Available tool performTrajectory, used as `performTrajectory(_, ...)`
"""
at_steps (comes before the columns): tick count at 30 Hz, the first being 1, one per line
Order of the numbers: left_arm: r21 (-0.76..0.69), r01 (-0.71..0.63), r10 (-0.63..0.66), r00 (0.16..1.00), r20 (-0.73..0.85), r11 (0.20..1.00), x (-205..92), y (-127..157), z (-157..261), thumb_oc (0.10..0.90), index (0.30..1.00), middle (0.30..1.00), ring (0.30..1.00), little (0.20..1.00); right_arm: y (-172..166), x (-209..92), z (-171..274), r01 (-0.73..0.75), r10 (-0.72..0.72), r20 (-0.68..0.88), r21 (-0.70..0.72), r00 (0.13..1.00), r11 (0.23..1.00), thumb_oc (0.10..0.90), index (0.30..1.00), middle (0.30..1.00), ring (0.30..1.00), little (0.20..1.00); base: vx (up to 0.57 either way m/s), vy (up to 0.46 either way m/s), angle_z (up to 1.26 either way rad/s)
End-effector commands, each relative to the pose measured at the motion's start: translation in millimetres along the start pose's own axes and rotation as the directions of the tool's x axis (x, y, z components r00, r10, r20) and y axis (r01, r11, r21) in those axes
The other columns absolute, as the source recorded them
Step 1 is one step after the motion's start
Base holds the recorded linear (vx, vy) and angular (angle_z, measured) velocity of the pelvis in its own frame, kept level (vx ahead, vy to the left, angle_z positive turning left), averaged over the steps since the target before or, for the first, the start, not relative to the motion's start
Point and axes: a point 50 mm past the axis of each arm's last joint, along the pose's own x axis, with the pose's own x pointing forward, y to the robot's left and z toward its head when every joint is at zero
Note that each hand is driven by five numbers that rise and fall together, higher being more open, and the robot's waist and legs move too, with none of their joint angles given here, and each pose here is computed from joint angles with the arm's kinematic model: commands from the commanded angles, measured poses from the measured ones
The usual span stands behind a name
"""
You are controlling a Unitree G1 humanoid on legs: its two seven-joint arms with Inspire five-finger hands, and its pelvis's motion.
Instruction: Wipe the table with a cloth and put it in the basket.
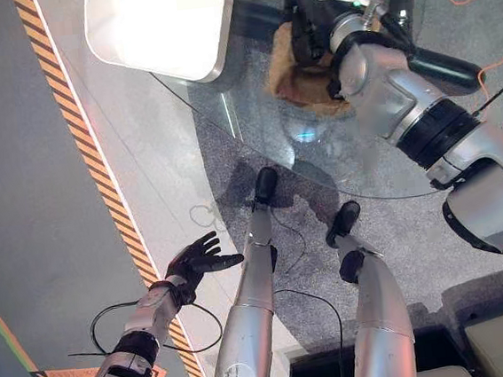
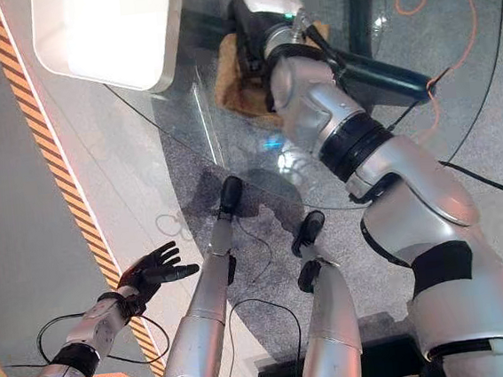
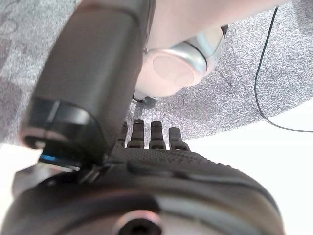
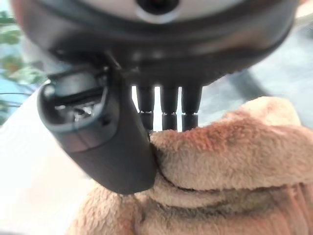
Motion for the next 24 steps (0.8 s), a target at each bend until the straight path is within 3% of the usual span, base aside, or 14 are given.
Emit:
performTrajectory(1,-0.001,-0.048,0.048,0.997,-0.059,0.999,-15.0,19.3,-23.8,0.8,0.9,0.9,0.9,0.9,-28.2,-6.0,60.0,0.101,-0.112,0.271,0.057,0.956,0.993,0.1,0.3,0.3,0.3,0.2,0.01,0.011,0.05)
performTrajectory(15,0.002,-0.05,0.05,0.997,-0.058,0.999,-16.2,21.9,-22.6,0.8,0.9,0.9,0.9,0.9,-22.9,-6.8,58.4,0.106,-0.118,0.253,0.06,0.96,0.993,0.1,0.3,0.3,0.3,0.2,0.0,-0.001,0.02)
performTrajectory(24,0.01,-0.057,0.058,0.997,-0.059,0.998,-17.8,25.3,-22.4,0.8,0.9,0.9,0.9,0.9,-43.4,4.6,10.7,0.265,-0.266,0.021,0.032,0.964,0.964,0.1,0.3,0.3,0.3,0.2,0.0,-0.002,0.01)
